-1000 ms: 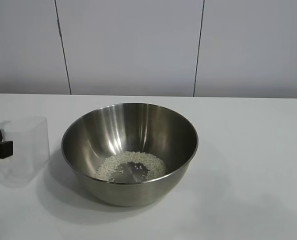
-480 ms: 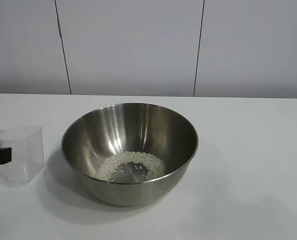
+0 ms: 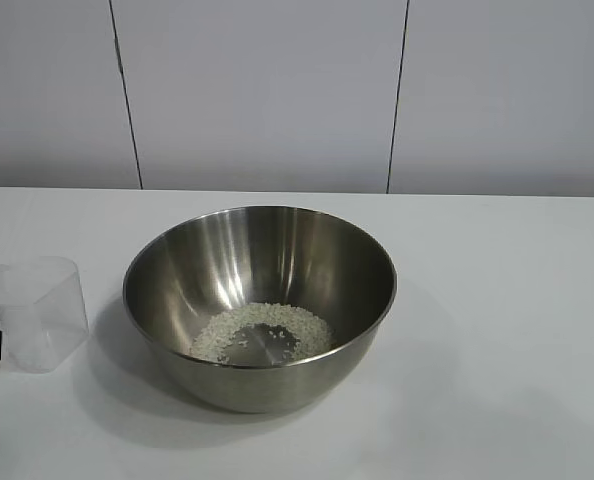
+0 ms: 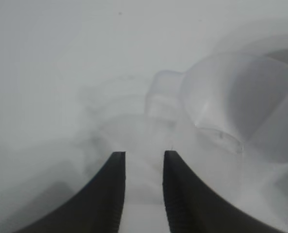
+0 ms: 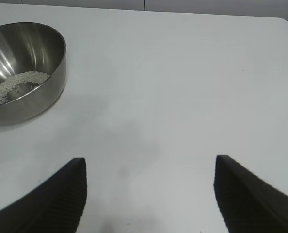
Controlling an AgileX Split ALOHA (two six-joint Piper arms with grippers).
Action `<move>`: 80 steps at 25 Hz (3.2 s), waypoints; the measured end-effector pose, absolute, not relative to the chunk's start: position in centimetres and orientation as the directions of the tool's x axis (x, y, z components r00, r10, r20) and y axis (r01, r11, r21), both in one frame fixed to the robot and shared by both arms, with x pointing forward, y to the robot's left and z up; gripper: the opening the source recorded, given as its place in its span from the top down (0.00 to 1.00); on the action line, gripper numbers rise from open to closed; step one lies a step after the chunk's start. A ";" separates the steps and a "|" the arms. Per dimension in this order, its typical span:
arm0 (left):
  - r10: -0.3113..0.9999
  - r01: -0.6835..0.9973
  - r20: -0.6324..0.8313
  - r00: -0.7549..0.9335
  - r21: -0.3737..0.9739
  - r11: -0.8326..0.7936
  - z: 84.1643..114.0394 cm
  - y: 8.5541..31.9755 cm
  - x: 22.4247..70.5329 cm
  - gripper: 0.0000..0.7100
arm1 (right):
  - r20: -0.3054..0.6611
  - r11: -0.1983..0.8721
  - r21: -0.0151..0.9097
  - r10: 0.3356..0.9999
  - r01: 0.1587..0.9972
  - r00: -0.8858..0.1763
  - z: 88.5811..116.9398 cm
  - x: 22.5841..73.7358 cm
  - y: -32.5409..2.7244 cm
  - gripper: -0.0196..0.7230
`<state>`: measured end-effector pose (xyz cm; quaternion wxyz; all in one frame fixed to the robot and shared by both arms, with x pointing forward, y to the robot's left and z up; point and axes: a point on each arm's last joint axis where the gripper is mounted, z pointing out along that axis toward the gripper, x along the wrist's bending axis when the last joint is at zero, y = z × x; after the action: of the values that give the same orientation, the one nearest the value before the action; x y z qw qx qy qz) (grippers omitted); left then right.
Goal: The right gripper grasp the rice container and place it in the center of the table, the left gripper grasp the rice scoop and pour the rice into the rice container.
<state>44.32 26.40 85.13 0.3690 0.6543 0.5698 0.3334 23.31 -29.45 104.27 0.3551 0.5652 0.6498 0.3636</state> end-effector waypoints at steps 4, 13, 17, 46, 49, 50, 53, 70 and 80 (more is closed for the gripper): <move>0.995 0.520 0.021 0.102 0.851 -0.071 85.0 26.8 43.7 0.43 | -0.050 0.097 0.874 0.993 0.476 -0.109 104.3 23.3 -29.4 0.30; 0.991 0.499 -0.014 -0.137 0.863 0.081 85.2 28.5 44.0 0.38 | -0.050 0.096 0.874 0.993 0.475 -0.109 104.3 23.3 -29.4 0.30; 0.975 0.400 -0.058 -0.214 0.905 0.142 87.0 30.3 45.1 0.38 | -0.050 0.096 0.874 0.993 0.475 -0.109 104.3 23.3 -29.4 0.30; 0.929 0.255 0.076 -0.361 0.967 0.020 117.7 36.3 42.2 0.44 | -0.050 0.097 0.874 0.993 0.477 -0.109 104.3 23.3 -29.4 0.30; 0.956 0.153 0.052 -0.288 0.988 -0.008 120.1 34.0 37.1 0.44 | -0.050 0.097 0.874 0.993 0.477 -0.109 104.3 23.3 -29.4 0.30; 0.967 0.120 0.033 -0.254 0.993 -0.002 120.6 33.1 35.2 0.45 | -0.050 0.097 0.874 0.993 0.477 -0.109 104.3 23.3 -29.4 0.30; 0.990 0.051 0.032 -0.136 0.998 -0.026 121.4 30.8 30.3 0.45 | -0.050 0.097 0.874 0.993 0.477 -0.109 104.3 23.3 -29.4 0.30; 0.998 0.237 0.050 0.025 0.970 -0.055 113.3 26.5 17.1 0.45 | -0.050 0.097 0.874 0.993 0.476 -0.109 104.3 23.3 -29.4 0.30; 0.996 0.479 0.001 -0.085 0.877 0.040 106.9 28.7 21.2 0.46 | -0.050 0.097 0.874 0.993 0.476 -0.109 104.3 23.3 -29.4 0.30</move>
<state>21.16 28.73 106.92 0.3446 0.5821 0.6335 0.3756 23.31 -29.45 104.28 0.3553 0.5651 0.6496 0.3639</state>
